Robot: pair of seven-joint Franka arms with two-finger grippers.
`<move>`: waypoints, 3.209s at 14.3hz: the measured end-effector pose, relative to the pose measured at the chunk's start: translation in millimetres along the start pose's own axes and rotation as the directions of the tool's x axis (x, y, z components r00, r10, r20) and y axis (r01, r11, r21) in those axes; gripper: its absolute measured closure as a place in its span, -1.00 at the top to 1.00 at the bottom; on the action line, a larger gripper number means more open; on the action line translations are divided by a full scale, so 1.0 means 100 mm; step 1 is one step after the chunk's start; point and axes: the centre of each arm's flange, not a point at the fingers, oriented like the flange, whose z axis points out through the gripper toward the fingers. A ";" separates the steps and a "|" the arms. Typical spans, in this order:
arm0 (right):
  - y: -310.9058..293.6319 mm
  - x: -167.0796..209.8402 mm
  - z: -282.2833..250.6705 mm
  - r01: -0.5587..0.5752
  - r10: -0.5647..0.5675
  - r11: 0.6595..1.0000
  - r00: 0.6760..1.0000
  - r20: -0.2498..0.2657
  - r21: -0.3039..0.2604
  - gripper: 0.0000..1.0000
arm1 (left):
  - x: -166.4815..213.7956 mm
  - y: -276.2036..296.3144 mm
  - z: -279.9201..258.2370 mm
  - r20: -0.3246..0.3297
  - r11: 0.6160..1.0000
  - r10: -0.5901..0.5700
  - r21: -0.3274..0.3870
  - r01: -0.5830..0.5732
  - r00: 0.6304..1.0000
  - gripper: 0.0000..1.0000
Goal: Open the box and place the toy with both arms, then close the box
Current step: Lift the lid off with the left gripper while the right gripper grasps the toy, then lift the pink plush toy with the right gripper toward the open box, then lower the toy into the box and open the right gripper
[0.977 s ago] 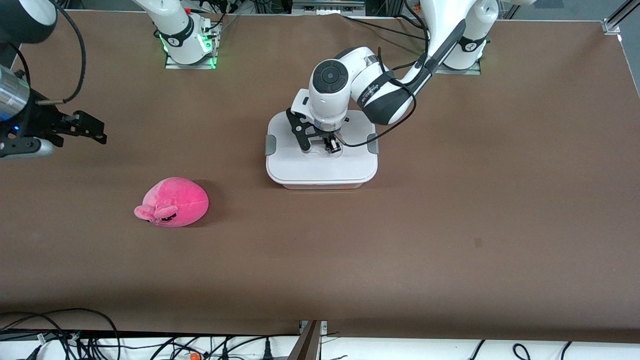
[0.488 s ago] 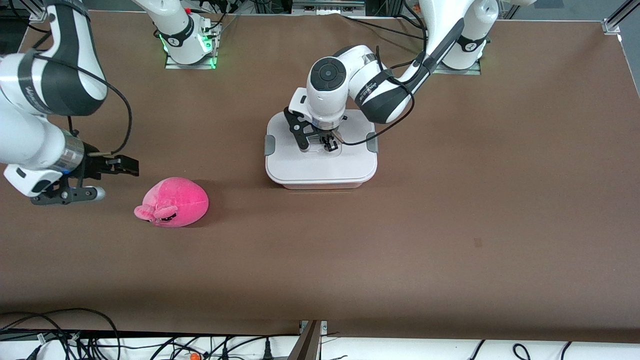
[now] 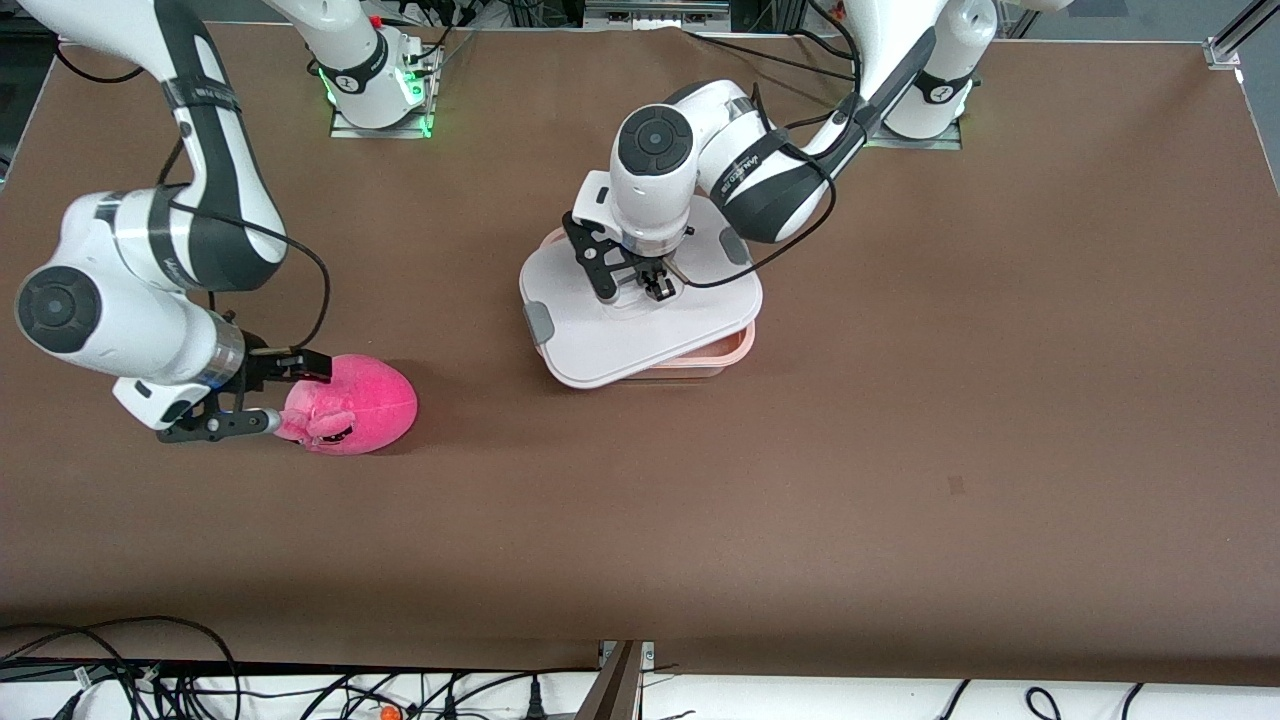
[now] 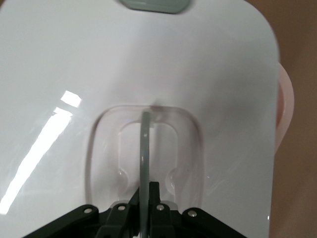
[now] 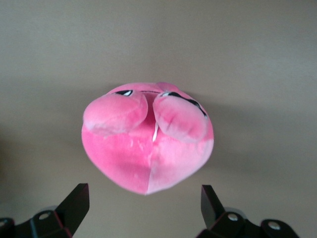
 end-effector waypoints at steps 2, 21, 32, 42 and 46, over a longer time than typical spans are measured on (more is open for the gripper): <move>-0.01 0.04 0.13 -0.005 0.005 1.000 1.000 -0.005 0.010 0.97 | 0.00 0.00 -0.06 0.008 1.000 -0.015 -0.020 0.015 1.000 -0.89; -0.10 0.16 0.31 0.051 -0.050 0.999 0.998 -0.049 0.008 -0.88 | -1.34 -1.68 -1.07 0.197 0.966 0.106 -0.255 -0.054 0.975 -0.89; -2.12 -0.20 -1.01 0.672 -0.674 0.737 0.739 0.010 0.072 -0.88 | -2.06 -2.43 -1.25 0.114 0.902 0.334 -0.326 -0.282 0.936 -0.89; -4.31 -1.18 -0.95 0.959 -0.957 0.279 0.281 0.069 -0.044 -0.88 | -2.19 -2.56 -1.26 0.093 0.889 0.361 -0.334 -0.313 0.928 -0.89; -4.62 -1.33 -0.71 0.974 -0.966 0.213 0.222 0.132 -0.077 -0.88 | -2.19 -2.56 -1.26 0.093 0.889 0.362 -0.334 -0.313 0.928 -0.89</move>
